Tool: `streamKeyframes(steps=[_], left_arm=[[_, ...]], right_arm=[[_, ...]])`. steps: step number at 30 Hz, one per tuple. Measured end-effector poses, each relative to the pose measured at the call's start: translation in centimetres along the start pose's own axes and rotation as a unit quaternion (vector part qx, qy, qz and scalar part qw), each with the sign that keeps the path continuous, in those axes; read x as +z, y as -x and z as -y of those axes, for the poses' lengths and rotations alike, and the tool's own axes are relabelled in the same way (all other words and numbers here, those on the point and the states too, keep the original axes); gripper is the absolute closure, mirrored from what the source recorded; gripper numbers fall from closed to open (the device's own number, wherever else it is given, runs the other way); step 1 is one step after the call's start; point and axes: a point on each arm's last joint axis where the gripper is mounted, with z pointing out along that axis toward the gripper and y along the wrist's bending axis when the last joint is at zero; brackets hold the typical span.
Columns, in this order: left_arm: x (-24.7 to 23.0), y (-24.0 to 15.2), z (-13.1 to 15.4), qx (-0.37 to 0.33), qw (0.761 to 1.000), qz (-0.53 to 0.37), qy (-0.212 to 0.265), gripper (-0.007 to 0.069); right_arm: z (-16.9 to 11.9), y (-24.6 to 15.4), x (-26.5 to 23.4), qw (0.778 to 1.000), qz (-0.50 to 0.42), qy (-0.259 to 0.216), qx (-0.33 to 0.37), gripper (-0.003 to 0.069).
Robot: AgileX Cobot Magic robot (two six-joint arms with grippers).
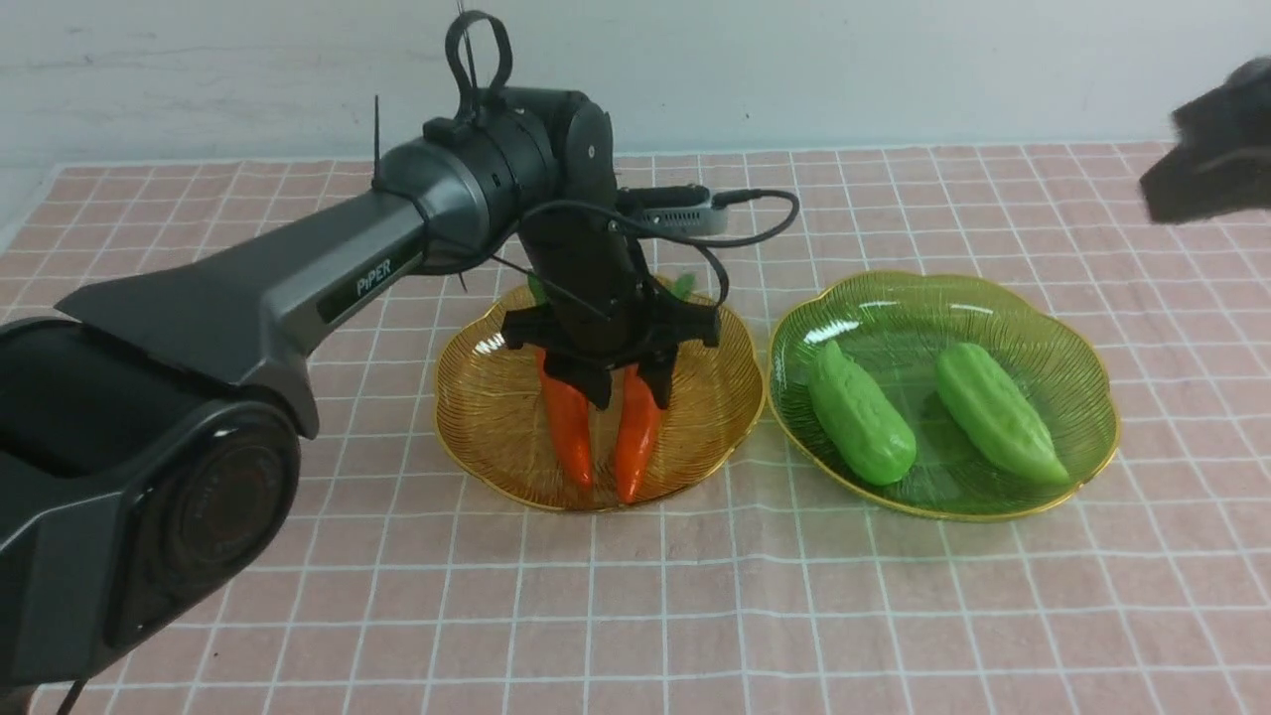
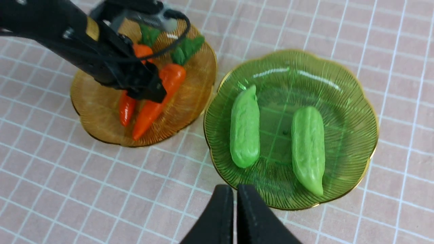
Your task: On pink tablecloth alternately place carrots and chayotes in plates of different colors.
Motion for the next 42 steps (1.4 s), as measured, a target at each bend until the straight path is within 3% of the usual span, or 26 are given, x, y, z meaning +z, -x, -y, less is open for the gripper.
streamKeyframes(steps=[7,11,13,14,15,16,17,21,26,30,35,42], left_arm=[[-1.0,0.4,0.3,0.015,1.000,0.002,-0.002,0.0195],[-2.7,0.8,0.8,0.032,0.999,0.004,-0.005,0.0281],[-3.8,1.3,1.1,0.041,0.999,0.019,-0.010,0.0367],[-4.0,1.4,1.2,0.043,0.999,0.022,-0.011,0.0367],[-5.0,1.7,1.5,0.055,0.998,0.039,-0.015,0.0443],[-5.9,1.8,1.7,0.062,0.997,0.050,-0.018,0.0482],[-7.6,1.7,2.1,0.078,0.995,0.065,-0.022,0.0568],[-12.4,0.6,3.6,0.132,0.985,0.107,-0.029,0.0623],[-19.0,-2.0,5.6,0.181,0.969,0.160,-0.043,0.0629],[-22.1,-5.2,4.9,0.201,0.966,0.161,-0.034,0.0629],[-23.7,-9.0,3.2,0.204,0.968,0.145,-0.009,0.0629],[-23.2,-12.7,1.4,0.202,0.973,0.107,0.007,0.0629]], right_arm=[[-1.8,-2.8,-8.2,0.994,0.106,-0.003,-0.023,0.0672],[-2.4,-6.7,-12.4,0.986,0.160,-0.021,-0.040,0.0674],[-2.6,-8.9,-13.7,0.982,0.178,-0.031,-0.048,0.0674],[-2.7,-9.5,-14.1,0.981,0.184,-0.033,-0.050,0.0674],[-2.8,-11.5,-14.7,0.979,0.194,-0.037,-0.056,0.0674],[-2.8,-12.7,-14.4,0.979,0.191,-0.037,-0.058,0.0674],[-2.9,-14.5,-14.3,0.978,0.198,-0.034,-0.064,0.0674],[-2.8,-17.4,-11.7,0.965,0.244,-0.019,-0.091,0.0674],[-1.9,-19.2,-6.5,0.952,0.295,0.003,-0.081,0.0674],[-1.0,-19.7,-3.1,0.942,0.334,0.002,-0.020,0.0674],[-0.3,-19.5,-2.4,0.922,0.387,-0.019,-0.012,0.0674],[-0.2,-19.5,-2.3,0.919,0.390,-0.035,-0.044,0.0674]])
